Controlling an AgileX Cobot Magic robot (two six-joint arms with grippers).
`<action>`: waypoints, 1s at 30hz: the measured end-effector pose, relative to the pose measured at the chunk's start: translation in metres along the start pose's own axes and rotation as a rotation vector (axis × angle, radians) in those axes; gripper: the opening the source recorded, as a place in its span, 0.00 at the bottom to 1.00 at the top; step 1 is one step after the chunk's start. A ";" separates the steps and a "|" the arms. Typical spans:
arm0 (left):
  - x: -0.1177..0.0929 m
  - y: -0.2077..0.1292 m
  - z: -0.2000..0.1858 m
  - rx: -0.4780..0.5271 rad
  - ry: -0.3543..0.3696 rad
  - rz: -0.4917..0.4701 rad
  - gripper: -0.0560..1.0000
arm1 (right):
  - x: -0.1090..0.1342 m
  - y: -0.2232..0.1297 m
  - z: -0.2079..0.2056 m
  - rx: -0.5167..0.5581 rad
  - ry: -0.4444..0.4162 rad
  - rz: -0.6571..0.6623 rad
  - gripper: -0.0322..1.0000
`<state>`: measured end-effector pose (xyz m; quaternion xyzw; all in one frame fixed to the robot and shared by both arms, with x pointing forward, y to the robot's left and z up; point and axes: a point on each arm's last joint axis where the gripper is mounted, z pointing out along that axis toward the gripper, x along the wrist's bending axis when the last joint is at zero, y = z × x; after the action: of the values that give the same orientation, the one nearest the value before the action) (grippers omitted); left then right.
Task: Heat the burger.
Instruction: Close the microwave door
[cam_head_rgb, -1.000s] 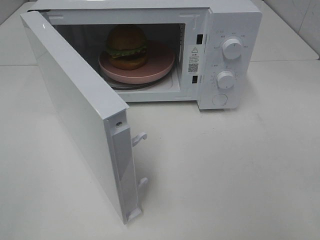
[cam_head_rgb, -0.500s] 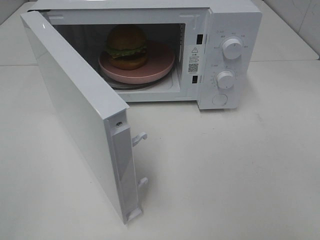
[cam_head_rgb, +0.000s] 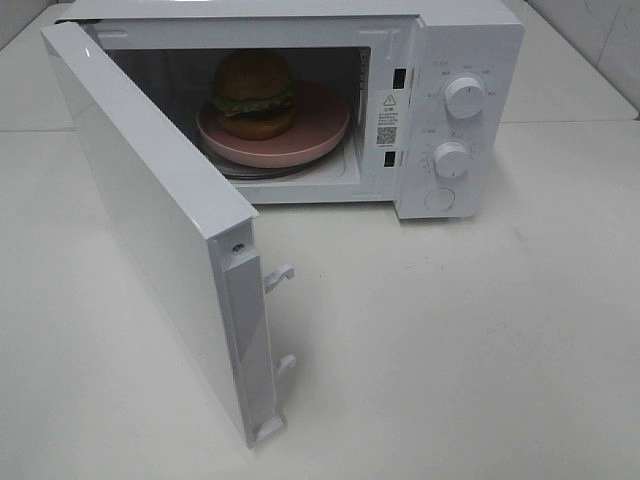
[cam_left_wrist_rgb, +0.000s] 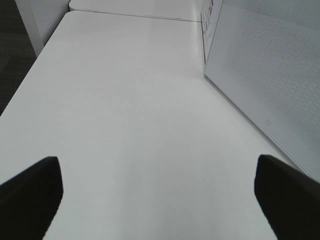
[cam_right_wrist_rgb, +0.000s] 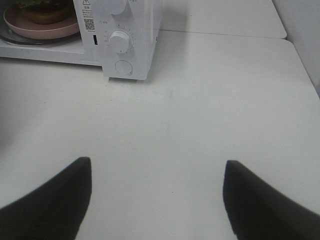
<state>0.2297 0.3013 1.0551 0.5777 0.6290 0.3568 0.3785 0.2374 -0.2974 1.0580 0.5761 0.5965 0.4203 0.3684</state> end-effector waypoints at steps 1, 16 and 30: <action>0.000 0.000 0.000 0.000 0.000 0.000 0.96 | 0.000 0.000 0.000 0.000 0.000 0.000 0.72; 0.000 0.000 0.000 0.000 0.000 0.000 0.96 | 0.000 0.000 0.000 0.000 0.000 0.001 0.72; 0.000 0.000 0.000 0.000 0.000 0.000 0.96 | 0.000 0.000 0.000 0.000 0.000 0.001 0.71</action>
<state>0.2297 0.3013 1.0551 0.5777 0.6290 0.3568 0.3785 0.2374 -0.2974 1.0580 0.5764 0.5962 0.4205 0.3682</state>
